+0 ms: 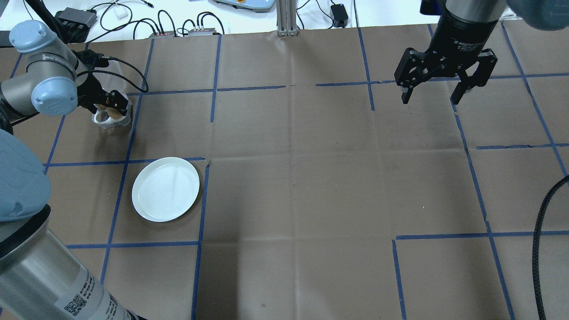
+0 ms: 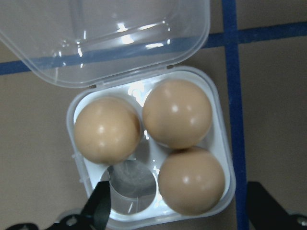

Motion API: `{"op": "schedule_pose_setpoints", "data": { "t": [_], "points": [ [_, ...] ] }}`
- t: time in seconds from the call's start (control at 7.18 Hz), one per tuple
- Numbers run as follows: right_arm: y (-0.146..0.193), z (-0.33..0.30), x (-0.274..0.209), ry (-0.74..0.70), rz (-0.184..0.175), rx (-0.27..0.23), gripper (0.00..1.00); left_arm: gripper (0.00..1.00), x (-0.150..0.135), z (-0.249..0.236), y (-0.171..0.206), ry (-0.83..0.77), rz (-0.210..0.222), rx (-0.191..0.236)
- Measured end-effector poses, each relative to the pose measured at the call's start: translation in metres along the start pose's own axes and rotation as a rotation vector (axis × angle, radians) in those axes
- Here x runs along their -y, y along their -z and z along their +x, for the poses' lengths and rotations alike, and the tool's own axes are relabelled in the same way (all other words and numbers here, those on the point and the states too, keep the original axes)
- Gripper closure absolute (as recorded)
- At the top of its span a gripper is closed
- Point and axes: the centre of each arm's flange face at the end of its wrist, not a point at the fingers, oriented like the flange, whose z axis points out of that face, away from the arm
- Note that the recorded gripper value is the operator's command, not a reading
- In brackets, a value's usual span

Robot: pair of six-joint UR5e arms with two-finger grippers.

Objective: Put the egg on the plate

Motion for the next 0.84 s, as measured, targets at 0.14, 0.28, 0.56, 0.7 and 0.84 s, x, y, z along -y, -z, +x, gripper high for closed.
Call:
{"op": "schedule_pose_setpoints", "data": {
  "t": [0.14,0.28,0.56,0.7,0.84],
  "points": [
    [0.0000,0.0000,0.0000,0.000,0.000,0.000,0.00,0.20,0.0008,0.0022,0.0001,0.011,0.001,-0.003],
    [0.0000,0.0000,0.0000,0.000,0.000,-0.001,0.00,0.29,0.0012,0.0034,0.0004,0.018,0.002,-0.004],
    [0.0000,0.0001,0.0000,0.000,0.000,-0.001,0.00,0.44,0.0016,0.0042,0.0025,0.021,0.007,-0.007],
    [0.0000,0.0000,0.0000,0.000,0.000,0.000,0.00,0.53,0.0016,0.0044,0.0032,0.021,0.008,-0.008],
    [0.0000,0.0000,0.0000,0.000,0.000,0.000,0.00,0.62,0.0018,0.0049,0.0041,0.021,0.010,-0.009]
  ]
}}
